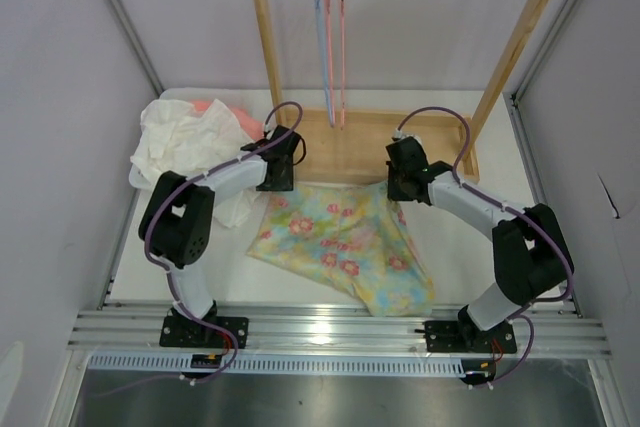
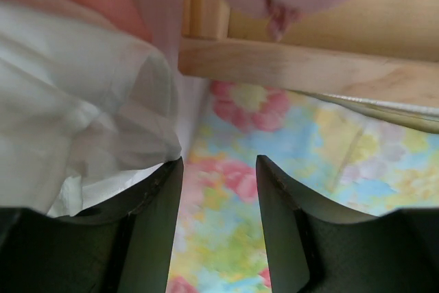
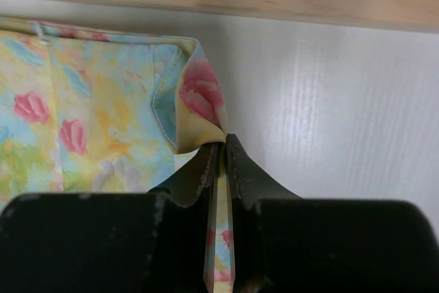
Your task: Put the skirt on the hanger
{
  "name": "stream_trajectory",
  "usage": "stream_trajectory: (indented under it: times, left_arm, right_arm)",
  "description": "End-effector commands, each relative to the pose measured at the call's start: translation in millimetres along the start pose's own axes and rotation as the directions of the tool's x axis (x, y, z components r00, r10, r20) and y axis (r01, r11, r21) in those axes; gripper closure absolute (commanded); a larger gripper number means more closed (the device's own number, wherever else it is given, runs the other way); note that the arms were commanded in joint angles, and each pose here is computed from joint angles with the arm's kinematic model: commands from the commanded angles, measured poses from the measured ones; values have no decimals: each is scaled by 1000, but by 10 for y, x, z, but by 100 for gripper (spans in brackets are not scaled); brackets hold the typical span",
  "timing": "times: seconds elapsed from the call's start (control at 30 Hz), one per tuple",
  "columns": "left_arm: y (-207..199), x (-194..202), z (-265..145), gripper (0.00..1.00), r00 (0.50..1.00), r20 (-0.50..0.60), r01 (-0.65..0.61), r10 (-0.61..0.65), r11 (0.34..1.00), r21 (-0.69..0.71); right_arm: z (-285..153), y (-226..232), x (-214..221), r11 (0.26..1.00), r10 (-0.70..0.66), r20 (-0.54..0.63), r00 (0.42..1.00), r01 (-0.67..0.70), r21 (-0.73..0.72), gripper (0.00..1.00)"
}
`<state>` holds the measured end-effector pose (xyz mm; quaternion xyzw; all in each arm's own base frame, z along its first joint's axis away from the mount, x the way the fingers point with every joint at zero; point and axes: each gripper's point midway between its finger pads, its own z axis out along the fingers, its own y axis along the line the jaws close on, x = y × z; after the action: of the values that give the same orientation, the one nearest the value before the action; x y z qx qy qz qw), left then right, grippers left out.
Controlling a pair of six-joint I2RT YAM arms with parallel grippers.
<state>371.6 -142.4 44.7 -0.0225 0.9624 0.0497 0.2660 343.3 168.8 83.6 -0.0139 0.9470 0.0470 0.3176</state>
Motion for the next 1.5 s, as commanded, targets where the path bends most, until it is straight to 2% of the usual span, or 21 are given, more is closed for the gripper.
stream_trajectory:
  times: [0.0, 0.17, 0.5, 0.63, 0.8, 0.87, 1.1, 1.23, 1.37, 1.47]
  left_arm:
    - [-72, -290, -51, 47, 998, 59, -16, 14, 999, 32]
    - [-109, -367, 108, 46, 997, 44, -61, 61, 998, 4]
    - [-284, -287, 334, 46, 998, 7, -55, 55, 989, 136]
    - [-418, -161, 302, 47, 999, -19, -36, 42, 970, 241]
    - [-479, 43, 364, 48, 997, -76, -12, 35, 960, 279]
    - [-489, 86, 369, 51, 997, -80, 0, 24, 957, 289]
    - [-622, 58, 84, 100, 997, -78, 31, 0, 917, 398]
    - [-611, -35, -240, 100, 999, -31, 39, -28, 893, 448]
    - [-536, -262, -695, 100, 996, 62, 33, -72, 876, 481]
    - [-484, -650, -1116, 100, 977, 168, 31, -133, 866, 500]
  right_arm:
    - [-100, -200, -28, 1000, 3, 3, 1000, -3, 28, 94]
    - [-101, -231, 10, 1000, 11, -2, 1000, -11, 27, 94]
    - [-90, -277, 18, 999, 32, -7, 999, -32, 23, 94]
    - [-106, -308, -11, 999, 45, 2, 999, -45, 25, 94]
    - [-128, -338, -86, 998, 68, 21, 998, -68, 19, 96]
    - [-144, -346, -123, 997, 79, 25, 997, -79, 13, 97]
    - [-329, -417, -293, 993, 118, 73, 990, -119, 4, 99]
    - [-513, -473, -409, 989, 146, 114, 983, -146, -11, 100]
    - [-763, -516, -582, 984, 180, 171, 969, -177, -34, 100]
    - [-934, -596, -915, 974, 224, 237, 945, -217, -57, 100]
